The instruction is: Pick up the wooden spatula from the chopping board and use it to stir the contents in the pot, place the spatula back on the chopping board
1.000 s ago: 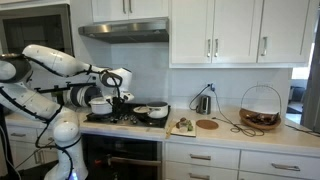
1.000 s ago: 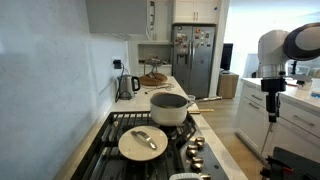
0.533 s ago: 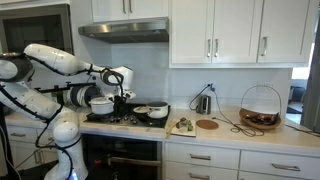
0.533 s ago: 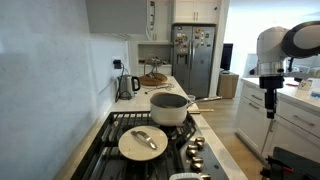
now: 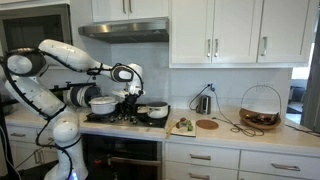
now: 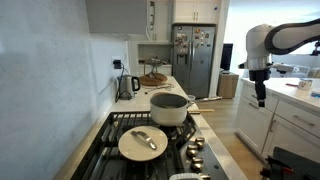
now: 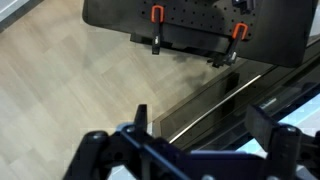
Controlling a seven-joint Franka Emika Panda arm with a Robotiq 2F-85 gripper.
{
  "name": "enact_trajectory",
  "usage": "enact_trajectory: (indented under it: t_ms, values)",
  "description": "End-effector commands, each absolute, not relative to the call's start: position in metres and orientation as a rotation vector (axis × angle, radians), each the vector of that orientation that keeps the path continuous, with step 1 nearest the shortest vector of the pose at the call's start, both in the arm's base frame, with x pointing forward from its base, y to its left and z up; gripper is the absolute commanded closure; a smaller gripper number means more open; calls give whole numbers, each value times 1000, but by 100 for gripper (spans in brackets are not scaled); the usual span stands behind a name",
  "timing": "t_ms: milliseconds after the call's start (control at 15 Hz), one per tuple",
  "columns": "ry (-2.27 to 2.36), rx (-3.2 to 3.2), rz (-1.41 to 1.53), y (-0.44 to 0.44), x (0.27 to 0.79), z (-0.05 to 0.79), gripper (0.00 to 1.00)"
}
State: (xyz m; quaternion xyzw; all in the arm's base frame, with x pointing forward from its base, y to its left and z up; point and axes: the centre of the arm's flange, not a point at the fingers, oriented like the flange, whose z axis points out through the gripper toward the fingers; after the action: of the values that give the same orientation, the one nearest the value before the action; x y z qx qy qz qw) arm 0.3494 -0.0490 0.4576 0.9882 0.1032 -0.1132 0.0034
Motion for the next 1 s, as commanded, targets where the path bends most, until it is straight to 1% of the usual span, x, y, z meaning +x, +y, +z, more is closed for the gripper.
enact_trajectory:
  t_ms: [0,400,933]
  values:
    - [541,3014,-340,-69,395,454,0]
    - [832,2940,-199,-69,451,440,0]
    - [944,2990,-107,-92,502,394,0]
